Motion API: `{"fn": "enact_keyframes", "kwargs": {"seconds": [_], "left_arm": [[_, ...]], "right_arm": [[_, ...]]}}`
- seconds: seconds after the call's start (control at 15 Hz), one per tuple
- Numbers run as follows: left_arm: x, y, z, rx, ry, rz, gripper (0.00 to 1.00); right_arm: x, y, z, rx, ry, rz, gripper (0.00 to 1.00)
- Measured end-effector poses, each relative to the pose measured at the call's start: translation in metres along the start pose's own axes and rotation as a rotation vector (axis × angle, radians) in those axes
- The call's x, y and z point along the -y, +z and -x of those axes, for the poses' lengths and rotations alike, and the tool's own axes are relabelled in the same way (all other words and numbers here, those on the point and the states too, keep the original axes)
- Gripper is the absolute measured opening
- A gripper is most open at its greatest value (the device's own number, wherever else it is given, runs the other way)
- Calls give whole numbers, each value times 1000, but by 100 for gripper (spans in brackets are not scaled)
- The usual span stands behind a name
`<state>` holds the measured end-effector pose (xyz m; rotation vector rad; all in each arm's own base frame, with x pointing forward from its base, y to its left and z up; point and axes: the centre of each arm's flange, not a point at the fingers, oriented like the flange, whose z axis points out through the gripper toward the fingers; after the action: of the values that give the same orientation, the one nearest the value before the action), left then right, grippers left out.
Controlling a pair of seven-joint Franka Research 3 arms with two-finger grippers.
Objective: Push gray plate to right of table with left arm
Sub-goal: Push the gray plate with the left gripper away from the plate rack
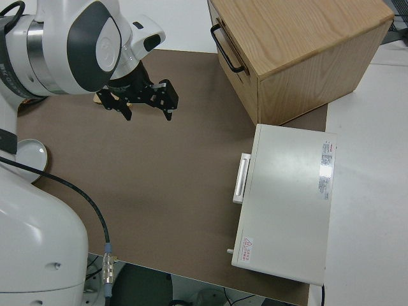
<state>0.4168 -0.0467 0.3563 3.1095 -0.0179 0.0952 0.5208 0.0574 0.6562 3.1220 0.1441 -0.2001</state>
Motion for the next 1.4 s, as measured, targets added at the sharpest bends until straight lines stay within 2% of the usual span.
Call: {"fn": "enact_keyframes", "kwargs": {"seconds": [0.53, 1.0, 1.07, 1.33, 1.4], "left_arm": [[1, 52, 10, -16, 1, -9, 100], [2, 67, 13, -2, 1, -15, 99], [2, 68, 13, -1, 1, -15, 94], [6, 64, 10, -13, -9, -14, 48], [7, 64, 10, -15, -12, -13, 41]], "right_arm": [[0, 0, 0, 0, 0, 0, 99], [0, 0, 0, 0, 0, 0, 99], [0, 0, 0, 0, 0, 0, 99], [0, 0, 0, 0, 0, 0, 99], [0, 0, 0, 0, 0, 0, 99]]}}
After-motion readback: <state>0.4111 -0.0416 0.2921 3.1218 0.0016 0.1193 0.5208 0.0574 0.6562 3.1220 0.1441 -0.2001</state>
